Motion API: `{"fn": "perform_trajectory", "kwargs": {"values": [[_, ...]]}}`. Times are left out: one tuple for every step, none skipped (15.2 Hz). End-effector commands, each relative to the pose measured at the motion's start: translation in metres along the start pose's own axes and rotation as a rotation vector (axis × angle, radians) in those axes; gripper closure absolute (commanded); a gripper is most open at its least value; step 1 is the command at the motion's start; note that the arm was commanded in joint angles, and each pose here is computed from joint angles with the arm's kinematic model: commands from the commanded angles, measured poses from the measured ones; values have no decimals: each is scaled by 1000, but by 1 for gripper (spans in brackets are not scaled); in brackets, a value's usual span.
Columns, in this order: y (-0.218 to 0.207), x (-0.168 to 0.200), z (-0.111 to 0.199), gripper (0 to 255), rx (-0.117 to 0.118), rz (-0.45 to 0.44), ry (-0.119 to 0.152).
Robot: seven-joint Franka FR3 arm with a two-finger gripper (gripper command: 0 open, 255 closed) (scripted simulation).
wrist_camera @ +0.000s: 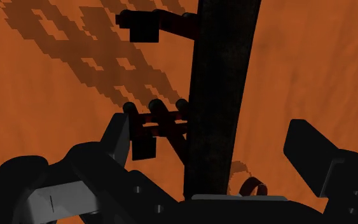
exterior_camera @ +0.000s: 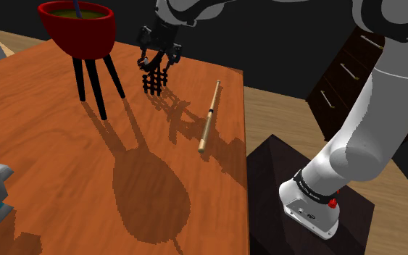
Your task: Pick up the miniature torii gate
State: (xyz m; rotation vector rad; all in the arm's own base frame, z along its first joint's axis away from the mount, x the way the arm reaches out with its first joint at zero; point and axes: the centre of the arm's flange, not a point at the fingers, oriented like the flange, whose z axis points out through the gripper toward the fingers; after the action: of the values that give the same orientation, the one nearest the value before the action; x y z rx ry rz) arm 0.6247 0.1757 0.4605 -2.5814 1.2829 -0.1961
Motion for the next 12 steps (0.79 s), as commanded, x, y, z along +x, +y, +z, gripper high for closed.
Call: {"fn": "perform_trajectory", "kwargs": {"values": [[0,0,1,255,0,0,0],[0,0,1,255,0,0,0],[0,0,1,255,0,0,0],[0,0,1,255,0,0,0],[0,0,1,255,0,0,0],[0,0,1,255,0,0,0],[0,0,1,255,0,0,0],[0,0,1,255,0,0,0],[0,0,1,255,0,0,0],[0,0,1,255,0,0,0],[-1,0,-4,255,0,0,0],[-3,0,-9,255,0,0,0]]}}
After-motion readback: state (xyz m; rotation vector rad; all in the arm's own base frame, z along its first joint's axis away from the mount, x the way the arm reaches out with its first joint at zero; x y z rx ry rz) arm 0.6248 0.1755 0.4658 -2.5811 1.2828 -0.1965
